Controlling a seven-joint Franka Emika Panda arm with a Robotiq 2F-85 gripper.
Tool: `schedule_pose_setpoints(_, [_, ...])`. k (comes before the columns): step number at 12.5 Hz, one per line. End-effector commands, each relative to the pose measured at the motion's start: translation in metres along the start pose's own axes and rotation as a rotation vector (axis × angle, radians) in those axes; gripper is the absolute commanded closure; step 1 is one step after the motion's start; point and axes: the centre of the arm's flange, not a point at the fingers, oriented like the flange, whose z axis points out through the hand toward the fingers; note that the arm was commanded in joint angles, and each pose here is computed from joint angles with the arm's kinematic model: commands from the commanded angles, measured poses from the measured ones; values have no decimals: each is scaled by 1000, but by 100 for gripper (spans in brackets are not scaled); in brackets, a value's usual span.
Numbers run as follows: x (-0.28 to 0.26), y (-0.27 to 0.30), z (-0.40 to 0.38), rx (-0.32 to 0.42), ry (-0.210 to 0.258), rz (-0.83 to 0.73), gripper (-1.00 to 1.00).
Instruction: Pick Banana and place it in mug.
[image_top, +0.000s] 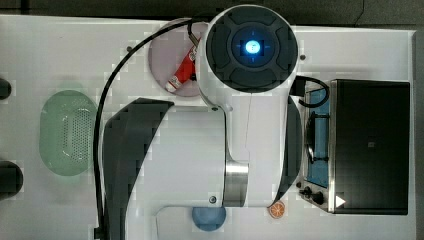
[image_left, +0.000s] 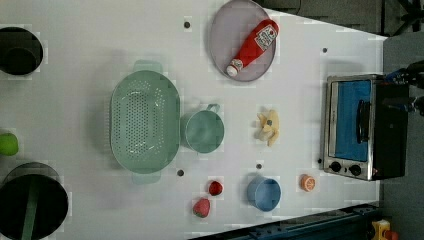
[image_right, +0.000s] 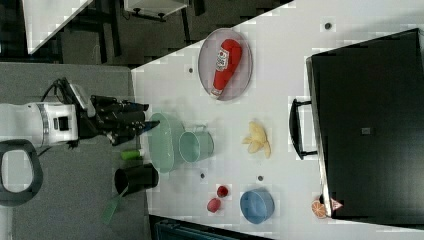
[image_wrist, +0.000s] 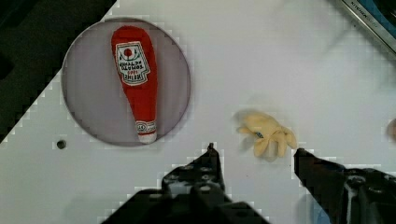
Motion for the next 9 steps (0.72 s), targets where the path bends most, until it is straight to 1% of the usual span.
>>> schedule_pose_setpoints(1, [-41,83,-65,-24,-15,15,-59])
schedule_pose_setpoints(3, [-42,83,-60,-32,-22,14,-99])
schedule_pose_setpoints(6, [-40,79,-24,-65,-52,11,-100])
schedule_pose_setpoints(9, [-35,73,39,-78,-63,-1,-100])
